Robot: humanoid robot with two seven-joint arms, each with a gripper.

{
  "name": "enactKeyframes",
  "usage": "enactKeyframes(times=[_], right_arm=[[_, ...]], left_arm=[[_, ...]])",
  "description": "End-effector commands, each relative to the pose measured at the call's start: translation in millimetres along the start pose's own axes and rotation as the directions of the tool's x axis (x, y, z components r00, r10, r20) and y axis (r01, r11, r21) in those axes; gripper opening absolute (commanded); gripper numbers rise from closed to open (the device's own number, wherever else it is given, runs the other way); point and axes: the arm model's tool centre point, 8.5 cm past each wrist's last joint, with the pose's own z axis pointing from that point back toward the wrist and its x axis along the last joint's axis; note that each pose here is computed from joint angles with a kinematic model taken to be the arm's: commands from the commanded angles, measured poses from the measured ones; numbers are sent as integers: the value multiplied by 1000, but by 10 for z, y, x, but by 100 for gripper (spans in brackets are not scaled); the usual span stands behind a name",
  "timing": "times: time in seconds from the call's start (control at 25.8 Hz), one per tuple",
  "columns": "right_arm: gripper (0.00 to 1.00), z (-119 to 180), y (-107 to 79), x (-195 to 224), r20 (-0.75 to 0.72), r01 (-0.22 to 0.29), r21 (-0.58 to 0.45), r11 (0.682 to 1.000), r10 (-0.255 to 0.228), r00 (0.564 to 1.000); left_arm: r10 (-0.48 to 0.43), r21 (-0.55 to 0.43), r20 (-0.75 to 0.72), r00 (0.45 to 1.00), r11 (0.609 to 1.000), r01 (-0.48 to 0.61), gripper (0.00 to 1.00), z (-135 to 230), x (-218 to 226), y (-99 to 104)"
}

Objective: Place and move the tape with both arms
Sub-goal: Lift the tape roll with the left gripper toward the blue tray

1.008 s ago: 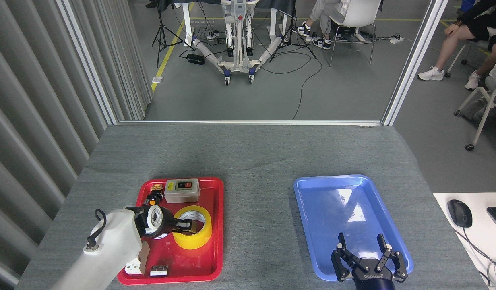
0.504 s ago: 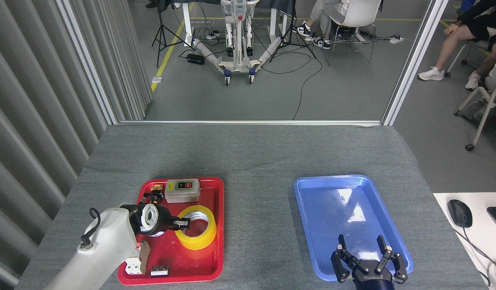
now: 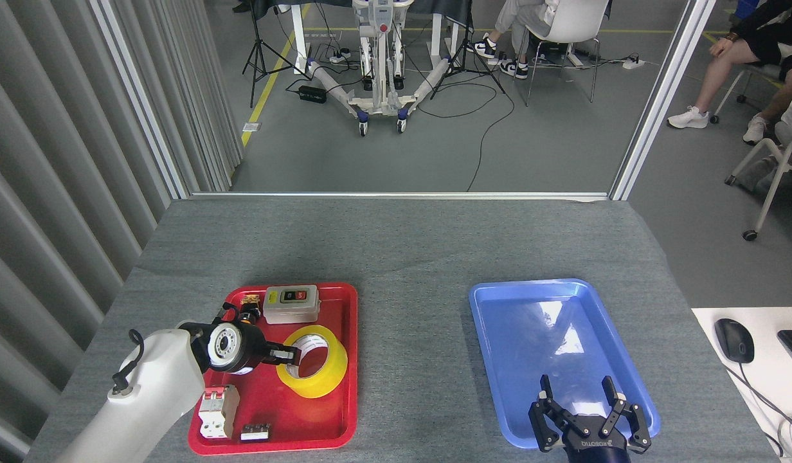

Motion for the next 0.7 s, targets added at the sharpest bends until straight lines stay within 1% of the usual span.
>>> enactKeyframes(times=[0.0,0.08,0.19,0.35,0.47,0.66], right_arm=[[100,5,2,2,2,0,-2,1000,0,1000],[100,5,2,2,2,1,-2,1000,-1,1000],[100,6,3,13,5,1,-2,1000,-1,1000],[100,6,3,15,7,0,-2,1000,0,1000],[100,6,3,14,6,2,-2,1000,-2,1000],[100,0,-2,15,7,2,-4,1000,-2,1000]], left_arm=[[8,19,26,1000,1000,-9,13,44,-7,39],[20,30,65,998,999,-22,13,64,18,60],[66,55,164,984,996,-76,13,100,106,114],[119,76,321,940,986,-151,13,127,302,167],[145,82,479,865,975,-209,13,129,491,186],[221,32,678,701,944,-328,10,61,787,53]])
